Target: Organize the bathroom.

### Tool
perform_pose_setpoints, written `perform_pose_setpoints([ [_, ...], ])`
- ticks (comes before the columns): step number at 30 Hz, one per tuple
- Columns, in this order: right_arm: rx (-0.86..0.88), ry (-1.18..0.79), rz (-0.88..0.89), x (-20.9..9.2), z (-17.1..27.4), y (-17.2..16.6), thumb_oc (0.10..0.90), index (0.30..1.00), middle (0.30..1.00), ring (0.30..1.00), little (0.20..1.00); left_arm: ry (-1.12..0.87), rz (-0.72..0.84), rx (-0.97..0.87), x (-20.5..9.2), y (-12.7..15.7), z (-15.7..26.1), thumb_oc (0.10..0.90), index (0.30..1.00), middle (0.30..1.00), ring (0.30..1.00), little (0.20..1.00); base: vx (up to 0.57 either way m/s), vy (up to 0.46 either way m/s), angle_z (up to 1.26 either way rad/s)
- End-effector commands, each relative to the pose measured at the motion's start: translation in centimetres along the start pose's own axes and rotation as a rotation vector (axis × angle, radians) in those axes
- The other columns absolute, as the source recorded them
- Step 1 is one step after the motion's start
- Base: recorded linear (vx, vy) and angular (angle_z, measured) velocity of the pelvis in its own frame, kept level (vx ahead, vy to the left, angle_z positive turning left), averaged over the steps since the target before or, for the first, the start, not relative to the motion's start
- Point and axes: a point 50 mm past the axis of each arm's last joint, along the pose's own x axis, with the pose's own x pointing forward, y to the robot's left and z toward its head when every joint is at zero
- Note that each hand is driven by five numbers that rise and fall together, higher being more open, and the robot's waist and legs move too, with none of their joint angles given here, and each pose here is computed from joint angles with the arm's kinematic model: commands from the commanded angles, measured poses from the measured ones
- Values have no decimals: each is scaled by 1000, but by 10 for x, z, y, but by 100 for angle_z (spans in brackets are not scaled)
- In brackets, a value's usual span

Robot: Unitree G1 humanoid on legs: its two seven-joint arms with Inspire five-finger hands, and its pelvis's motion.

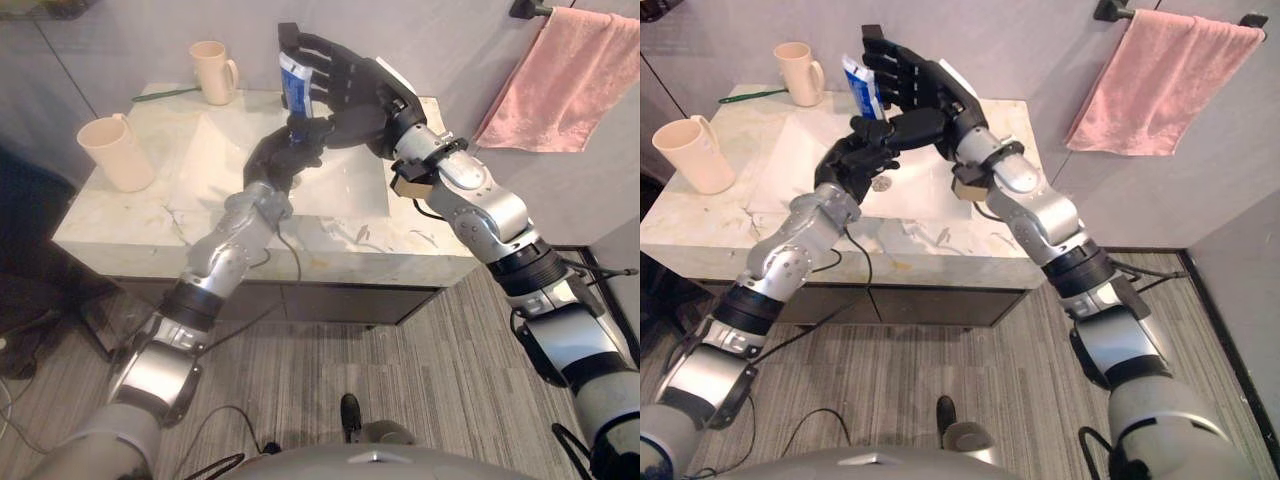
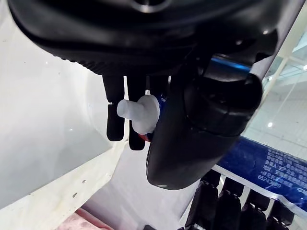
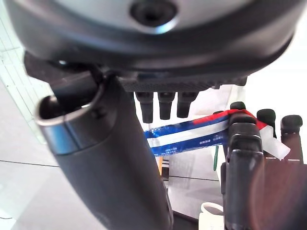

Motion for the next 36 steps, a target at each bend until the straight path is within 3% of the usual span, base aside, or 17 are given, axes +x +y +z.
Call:
perform_pose_setpoints([
  [1, -31, -296, 87, 22, 70, 22, 800, 900, 900, 900, 900, -239, -188, -2, -8, -40, 52, 400, 300, 300, 300, 300, 0, 0, 0],
  [3, -31, -295, 94, 23, 70, 23, 800, 900, 900, 900, 900, -240, -188, -1, -7, -41, 52, 400, 300, 300, 300, 300, 0, 0, 0],
  [4, -31, -296, 94, 23, 69, 24, 662, 693, 693, 693, 693, -240, -186, -2, -7, -42, 51, 400, 300, 300, 300, 300, 0, 0, 0],
  [5, -33, -297, 95, 23, 69, 24, 587, 580, 580, 580, 580, -240, -185, -1, -7, -42, 51, 400, 300, 300, 300, 300, 0, 0, 0],
  [10, -22, -296, 94, 24, 69, 23, 546, 519, 519, 519, 519, -235, -185, -5, -7, -41, 51, 400, 300, 300, 300, 300, 0, 0, 0],
  [12, -21, -298, 94, 24, 69, 23, 406, 309, 309, 309, 309, -234, -185, -3, -7, -41, 50, 400, 300, 300, 300, 300, 0, 0, 0],
  [25, -24, -315, 85, 23, 70, 22, 400, 300, 300, 300, 300, -250, -163, -4, -6, -40, 55, 400, 300, 300, 300, 300, 0, 0, 0],
  [26, -25, -319, 84, 23, 70, 23, 400, 300, 300, 300, 300, -249, -161, -7, -6, -41, 55, 466, 399, 399, 399, 399, 0, 0, 0],
  [27, -26, -325, 82, 23, 71, 23, 400, 300, 300, 300, 300, -248, -159, -6, -6, -40, 54, 493, 439, 439, 439, 439, 0, 0, 0],
  [28, -28, -329, 80, 23, 72, 23, 400, 300, 300, 300, 300, -248, -155, -5, -6, -39, 54, 595, 592, 592, 592, 592, 0, 0, 0],
  [29, -32, -337, 76, 23, 74, 22, 400, 300, 300, 300, 300, -248, -149, -1, -6, -38, 53, 726, 789, 789, 789, 789, 0, 0, 0],
  [30, -34, -341, 74, 22, 75, 22, 400, 300, 300, 300, 300, -247, -147, 1, -6, -38, 53, 800, 900, 900, 900, 900, 0, 0, 0],
  [36, -76, -393, 57, 17, 87, 16, 400, 300, 300, 300, 300, -250, -139, 27, -9, -30, 50, 800, 900, 900, 900, 900, -35, -10, 0],
])
